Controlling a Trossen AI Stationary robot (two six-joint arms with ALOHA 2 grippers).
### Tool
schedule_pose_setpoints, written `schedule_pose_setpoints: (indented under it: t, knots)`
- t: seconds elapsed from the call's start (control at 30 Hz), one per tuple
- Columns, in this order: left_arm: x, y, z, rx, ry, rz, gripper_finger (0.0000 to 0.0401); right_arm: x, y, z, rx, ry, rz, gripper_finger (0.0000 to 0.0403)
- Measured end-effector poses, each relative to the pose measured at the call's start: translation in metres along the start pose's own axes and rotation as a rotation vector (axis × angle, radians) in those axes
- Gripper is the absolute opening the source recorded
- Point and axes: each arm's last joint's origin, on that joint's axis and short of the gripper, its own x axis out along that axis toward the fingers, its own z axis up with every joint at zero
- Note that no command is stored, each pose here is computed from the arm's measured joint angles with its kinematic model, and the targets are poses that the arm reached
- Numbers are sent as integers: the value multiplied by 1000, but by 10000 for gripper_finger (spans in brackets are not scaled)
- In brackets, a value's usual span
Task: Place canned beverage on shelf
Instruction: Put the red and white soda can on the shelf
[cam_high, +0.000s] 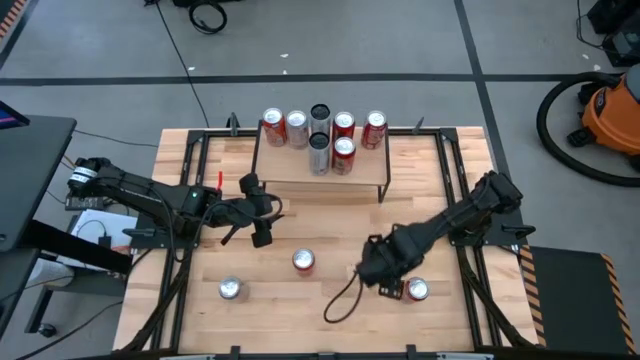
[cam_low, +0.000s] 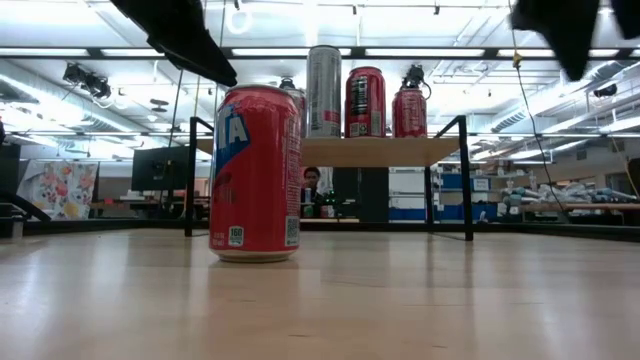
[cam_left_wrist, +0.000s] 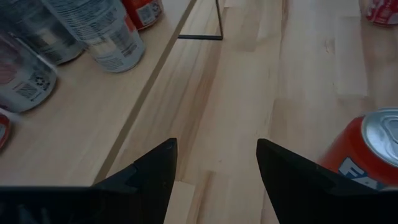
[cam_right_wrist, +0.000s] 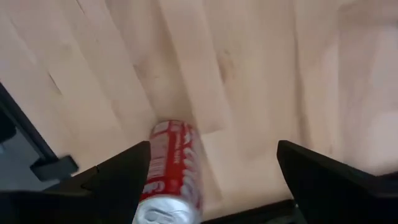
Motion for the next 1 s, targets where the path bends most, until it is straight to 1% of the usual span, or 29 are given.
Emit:
schedule_pose_setpoints:
  t: [0.13, 0.23, 0.4, 0.53, 0.63, 0.73, 0.83, 1.0]
  knots:
    - [0, -1, 0, 13, 2, -16, 231, 6, 11, -13, 71, 11, -2, 360]
    - [0, -1, 0, 13, 1, -17, 231, 2, 16, -22, 117, -8, 3, 360]
    - [0, -1, 0, -1, -1, -18, 231, -9, 18, -39, 211, -85, 8, 359]
    - [-1, -3, 2, -25, -17, -28, 231, -20, 17, -53, 321, -169, 19, 359]
    - [-2, -4, 2, -37, -19, -33, 231, -23, 17, -60, 406, -205, 22, 360]
    - [-1, -4, 2, -50, -19, -33, 231, -23, 18, -62, 485, -194, 23, 366]
    - [-1, -4, 2, -51, -18, -33, 231, -21, 20, -63, 553, -154, 39, 373]
    - [-1, -4, 2, -27, -19, -33, 231, -20, 24, -63, 638, -141, 74, 380]
